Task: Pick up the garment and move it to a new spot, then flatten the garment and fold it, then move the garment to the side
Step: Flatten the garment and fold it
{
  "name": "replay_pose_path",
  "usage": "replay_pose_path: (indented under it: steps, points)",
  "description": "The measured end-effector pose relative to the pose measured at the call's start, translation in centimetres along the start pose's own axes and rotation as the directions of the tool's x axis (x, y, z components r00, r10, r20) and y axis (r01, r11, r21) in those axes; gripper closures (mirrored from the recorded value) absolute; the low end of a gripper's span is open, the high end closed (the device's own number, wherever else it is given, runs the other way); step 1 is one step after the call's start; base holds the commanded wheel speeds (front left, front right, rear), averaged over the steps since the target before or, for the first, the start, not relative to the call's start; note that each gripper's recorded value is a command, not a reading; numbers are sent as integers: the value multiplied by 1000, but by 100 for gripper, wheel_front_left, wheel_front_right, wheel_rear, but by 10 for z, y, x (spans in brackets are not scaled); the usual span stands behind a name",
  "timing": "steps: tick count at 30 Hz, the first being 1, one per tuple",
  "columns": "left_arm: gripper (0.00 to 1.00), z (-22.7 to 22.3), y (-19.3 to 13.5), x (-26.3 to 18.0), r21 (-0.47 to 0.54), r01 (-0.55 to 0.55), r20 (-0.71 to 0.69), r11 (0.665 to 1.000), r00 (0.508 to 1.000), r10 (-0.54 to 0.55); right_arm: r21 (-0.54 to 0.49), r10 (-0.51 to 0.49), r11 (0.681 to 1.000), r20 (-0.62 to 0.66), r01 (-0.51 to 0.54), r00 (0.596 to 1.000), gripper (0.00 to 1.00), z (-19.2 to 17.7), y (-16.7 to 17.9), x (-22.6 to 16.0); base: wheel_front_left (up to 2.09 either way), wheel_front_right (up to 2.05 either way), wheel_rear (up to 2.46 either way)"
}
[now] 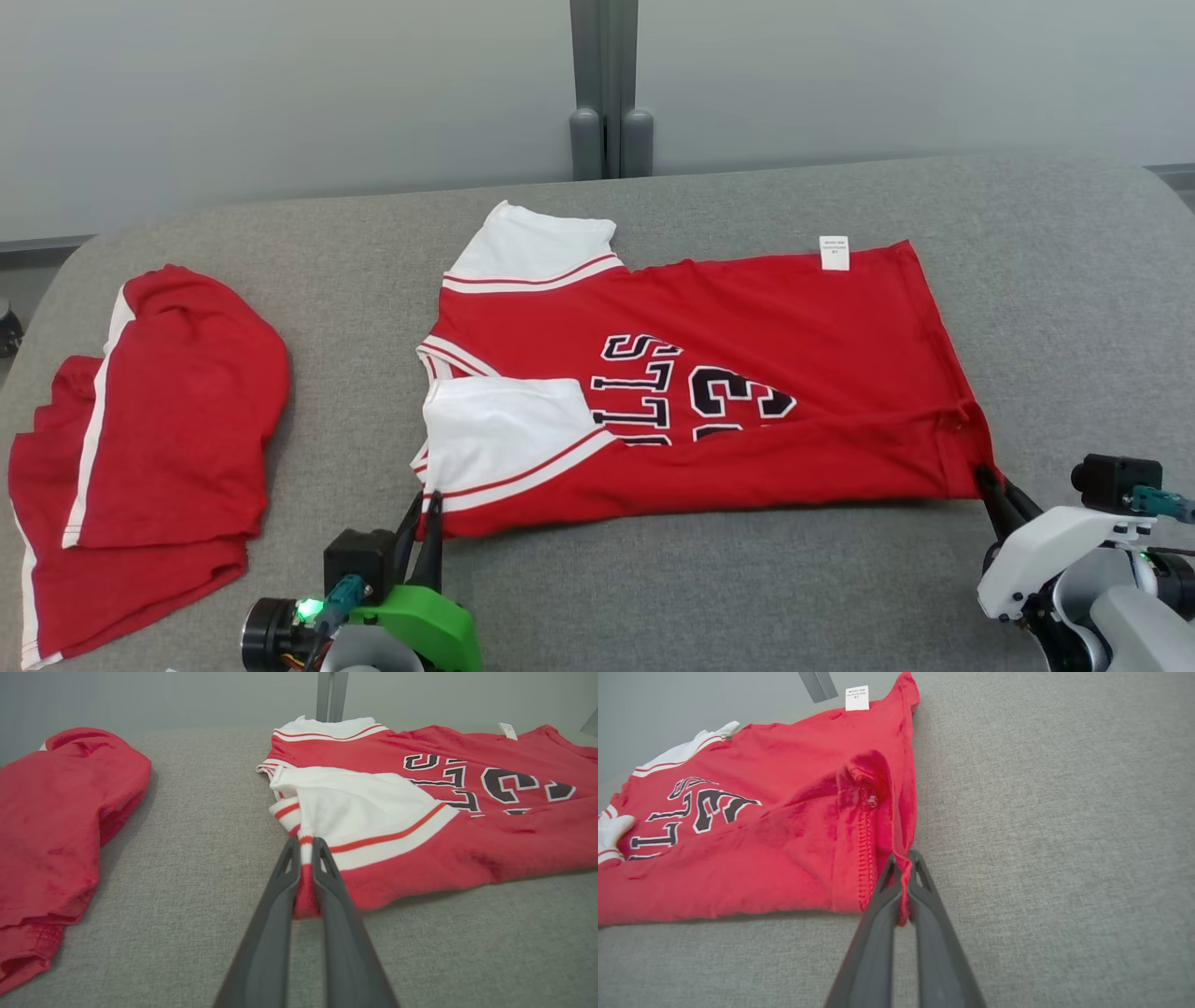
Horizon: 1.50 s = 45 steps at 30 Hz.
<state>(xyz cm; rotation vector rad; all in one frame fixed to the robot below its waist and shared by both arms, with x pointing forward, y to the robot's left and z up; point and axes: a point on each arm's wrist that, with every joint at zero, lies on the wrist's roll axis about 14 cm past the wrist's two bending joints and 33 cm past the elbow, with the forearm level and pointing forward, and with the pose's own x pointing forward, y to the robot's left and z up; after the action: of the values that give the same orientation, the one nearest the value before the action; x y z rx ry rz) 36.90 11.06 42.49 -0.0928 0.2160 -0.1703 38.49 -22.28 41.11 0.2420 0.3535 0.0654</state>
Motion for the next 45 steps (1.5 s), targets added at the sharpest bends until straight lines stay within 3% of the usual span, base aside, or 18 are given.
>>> replay_pose_path:
  steps: [11,12,13,14,15,19,25,29,34,37,45]
  points:
    - [100,-19,-1,-14,11,-2,-87,1000,996,3,1,-5,1000,-53,5,999,100,-11,-6,-16,0,0,0]
    - [67,-22,-3,-15,12,4,-100,1000,995,-3,4,-2,1000,-58,3,998,100,-12,-5,-17,0,0,0]
    - [51,-22,-4,-15,13,7,-102,1000,995,-5,8,-3,1000,-62,3,998,100,-14,-5,-17,0,0,0]
    - [0,-20,-3,-15,16,2,-97,1000,995,0,8,-4,1000,-63,4,998,36,-14,-5,-18,0,0,0]
    - [0,-20,-2,-15,20,-2,-94,1000,996,4,7,-4,1000,-58,4,998,0,-12,-5,-17,0,0,0]
    - [0,-10,0,-12,21,-8,-48,1000,999,9,10,4,1000,-14,-3,1000,0,-1,-2,-14,0,0,0]
    - [0,32,7,2,-5,-39,106,999,994,39,20,61,998,183,-65,981,0,45,19,-10,0,0,0]
    - [0,74,8,9,-10,-36,232,999,972,37,-84,133,990,296,-113,946,0,76,37,-12,0,0,0]
    - [0,109,4,14,19,-23,340,1000,940,15,-173,157,981,423,-91,893,0,113,51,-17,0,0,0]
    - [0,106,1,19,40,-16,331,999,943,2,-228,178,970,449,-80,876,0,121,59,-19,0,0,0]
    - [0,80,-3,42,58,2,257,998,966,-17,-283,164,958,434,-38,886,0,117,51,-7,0,0,0]
